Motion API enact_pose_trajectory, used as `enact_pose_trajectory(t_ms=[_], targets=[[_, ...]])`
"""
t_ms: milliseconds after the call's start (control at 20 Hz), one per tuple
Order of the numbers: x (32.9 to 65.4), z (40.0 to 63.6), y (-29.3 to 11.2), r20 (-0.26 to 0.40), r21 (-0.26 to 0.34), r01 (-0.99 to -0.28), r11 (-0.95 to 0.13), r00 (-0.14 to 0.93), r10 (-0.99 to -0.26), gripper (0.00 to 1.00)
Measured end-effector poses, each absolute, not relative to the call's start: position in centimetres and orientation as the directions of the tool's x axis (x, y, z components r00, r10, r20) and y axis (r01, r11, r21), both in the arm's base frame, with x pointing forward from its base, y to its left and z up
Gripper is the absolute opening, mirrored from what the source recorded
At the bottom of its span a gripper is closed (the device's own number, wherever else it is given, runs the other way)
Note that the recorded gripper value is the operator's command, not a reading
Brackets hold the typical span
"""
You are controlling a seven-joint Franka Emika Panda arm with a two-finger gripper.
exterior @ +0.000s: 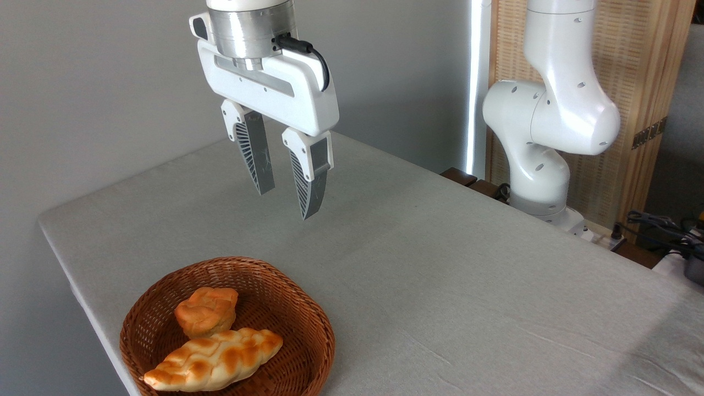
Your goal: Put bread into the basket
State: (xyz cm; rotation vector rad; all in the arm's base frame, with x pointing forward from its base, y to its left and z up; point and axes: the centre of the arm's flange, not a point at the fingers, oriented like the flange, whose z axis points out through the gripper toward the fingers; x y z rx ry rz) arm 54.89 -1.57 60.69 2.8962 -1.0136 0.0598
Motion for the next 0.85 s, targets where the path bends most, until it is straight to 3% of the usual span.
enact_pose_trajectory(t_ms=[350, 850], targets=[[55.0, 60.3, -1.7, 0.004, -0.006, -0.658, -0.753, 0.753, -0.658, 1.0], [55.1, 60.3, -1.6, 0.008, -0.006, -0.658, -0.753, 0.753, -0.658, 1.0]])
